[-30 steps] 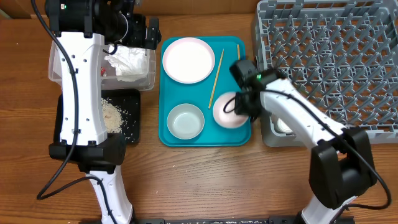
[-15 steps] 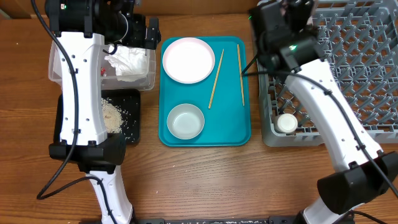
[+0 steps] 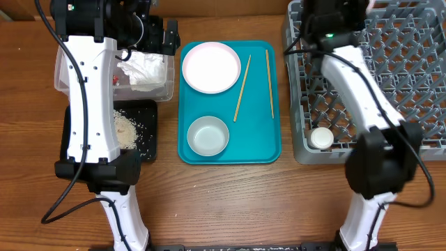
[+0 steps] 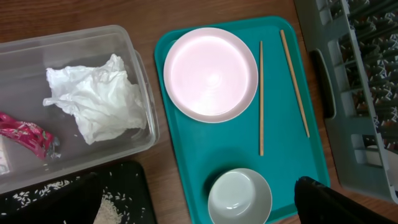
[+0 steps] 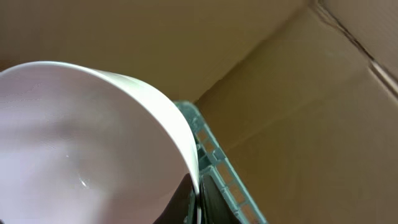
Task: Sort waste into correct bins and load items into the dishwasher
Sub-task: 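Lift the pink bowl and set it in the back of the dish rack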
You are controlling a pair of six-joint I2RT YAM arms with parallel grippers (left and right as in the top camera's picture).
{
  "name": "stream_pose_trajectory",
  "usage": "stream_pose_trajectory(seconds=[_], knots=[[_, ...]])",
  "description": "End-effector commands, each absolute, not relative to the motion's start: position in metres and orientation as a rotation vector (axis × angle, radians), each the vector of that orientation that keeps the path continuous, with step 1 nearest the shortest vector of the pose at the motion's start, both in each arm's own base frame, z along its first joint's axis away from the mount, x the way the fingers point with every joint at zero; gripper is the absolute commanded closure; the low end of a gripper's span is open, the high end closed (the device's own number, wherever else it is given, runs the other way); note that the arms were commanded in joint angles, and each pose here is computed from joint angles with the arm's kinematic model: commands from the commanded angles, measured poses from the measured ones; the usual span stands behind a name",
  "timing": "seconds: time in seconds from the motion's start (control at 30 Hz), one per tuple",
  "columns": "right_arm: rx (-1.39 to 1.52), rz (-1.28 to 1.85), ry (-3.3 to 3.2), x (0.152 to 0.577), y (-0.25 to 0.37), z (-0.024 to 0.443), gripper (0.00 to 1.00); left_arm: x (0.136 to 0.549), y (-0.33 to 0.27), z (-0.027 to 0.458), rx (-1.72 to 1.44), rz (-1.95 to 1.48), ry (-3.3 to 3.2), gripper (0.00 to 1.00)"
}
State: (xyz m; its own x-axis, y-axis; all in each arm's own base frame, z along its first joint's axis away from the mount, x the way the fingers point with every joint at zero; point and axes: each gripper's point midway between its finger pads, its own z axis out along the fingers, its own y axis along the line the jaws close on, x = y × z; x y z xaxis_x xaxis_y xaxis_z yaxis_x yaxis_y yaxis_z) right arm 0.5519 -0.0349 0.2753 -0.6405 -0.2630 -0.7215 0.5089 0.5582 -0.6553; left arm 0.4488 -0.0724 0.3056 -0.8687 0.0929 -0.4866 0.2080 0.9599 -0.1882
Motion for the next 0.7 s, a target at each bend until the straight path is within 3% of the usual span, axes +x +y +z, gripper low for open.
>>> stream_pose_trajectory(seconds=[0.0,0.23,0.67], knots=[[0.021,-1.273,2.014,0.559,-0.028,0.257,0.96,0.446,-0.075,0.318,0.216,-0.319,2.586,0.00],[-0.092,-1.257,2.132,0.561,-0.016,0.206,0.96,0.446,-0.075,0.318,0.216,-0.319,2.586,0.00],[-0.118,-1.196,2.178,0.553,0.009,0.189,0.96,0.446,-0.075,0.318,0.216,-0.319,2.586,0.00]])
